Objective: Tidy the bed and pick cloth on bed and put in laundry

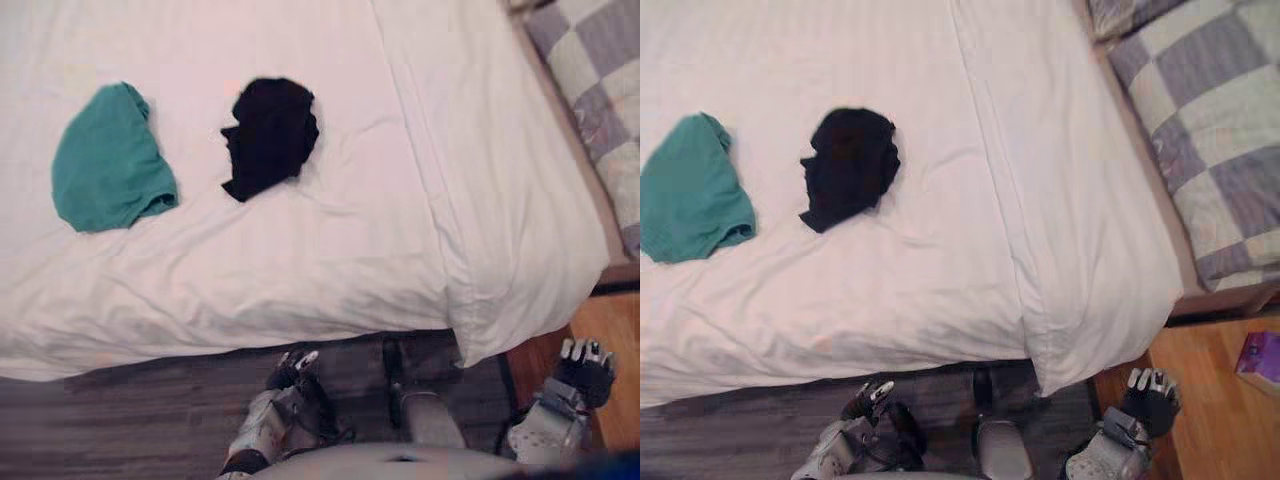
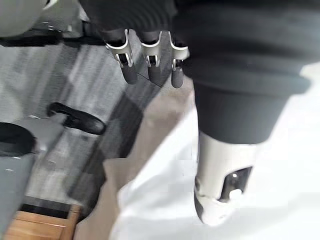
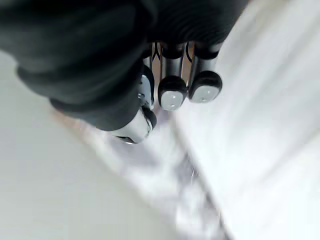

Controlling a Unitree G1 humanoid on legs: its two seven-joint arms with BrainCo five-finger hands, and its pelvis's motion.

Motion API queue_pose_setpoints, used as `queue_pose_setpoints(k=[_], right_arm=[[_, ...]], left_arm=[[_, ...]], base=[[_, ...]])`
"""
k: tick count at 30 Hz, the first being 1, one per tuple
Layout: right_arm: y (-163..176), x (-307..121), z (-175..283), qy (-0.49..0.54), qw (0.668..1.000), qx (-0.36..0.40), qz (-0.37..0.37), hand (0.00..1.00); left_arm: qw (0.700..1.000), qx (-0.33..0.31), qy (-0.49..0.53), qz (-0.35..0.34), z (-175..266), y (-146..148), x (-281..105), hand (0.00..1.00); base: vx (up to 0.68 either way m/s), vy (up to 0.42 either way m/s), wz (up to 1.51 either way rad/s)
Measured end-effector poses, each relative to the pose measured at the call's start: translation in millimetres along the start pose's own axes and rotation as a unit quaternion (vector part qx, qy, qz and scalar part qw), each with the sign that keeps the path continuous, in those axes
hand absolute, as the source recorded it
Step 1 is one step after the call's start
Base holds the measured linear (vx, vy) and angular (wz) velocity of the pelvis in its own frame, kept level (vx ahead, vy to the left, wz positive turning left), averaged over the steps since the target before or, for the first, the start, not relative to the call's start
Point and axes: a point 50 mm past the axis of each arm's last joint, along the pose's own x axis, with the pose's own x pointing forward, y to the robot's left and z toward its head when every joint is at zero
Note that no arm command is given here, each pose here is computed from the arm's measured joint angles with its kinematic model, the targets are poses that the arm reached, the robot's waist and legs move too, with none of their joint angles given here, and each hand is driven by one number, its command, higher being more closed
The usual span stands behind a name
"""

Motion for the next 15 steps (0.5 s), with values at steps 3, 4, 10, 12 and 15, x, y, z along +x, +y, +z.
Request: queue_pose_setpoints(k=[3, 4, 10, 12, 15], right_arm=[[7, 0, 4, -0.003, 0.999, -0.009, 0.033, 1.00], [10, 1, 2, 0.000, 0.999, 0.000, 0.039, 1.00], [48, 30, -14, -0.019, 0.994, 0.098, 0.045, 1.00], [84, 58, -15, -0.035, 0.987, 0.140, 0.071, 1.00], [137, 94, -6, -0.063, 0.975, 0.191, 0.094, 1.00]], left_arm=[[1.000, 0.010, 0.006, 0.015, -4, 8, -3, 0.00], [1.000, 0.018, 0.009, 0.017, -5, 11, -4, 0.00], [0.999, 0.038, 0.023, 0.013, -6, 9, -2, 0.00], [0.999, 0.045, 0.024, -0.011, -1, -8, 5, 0.00], [0.998, 0.037, 0.016, -0.053, 9, -39, 14, 0.00]], base=[[0.05, 0.017, 0.08], [0.00, 0.000, 0.00], [-0.04, 0.013, 0.02], [-0.11, 0.034, 0.10], [-0.14, 0.029, 0.08]])
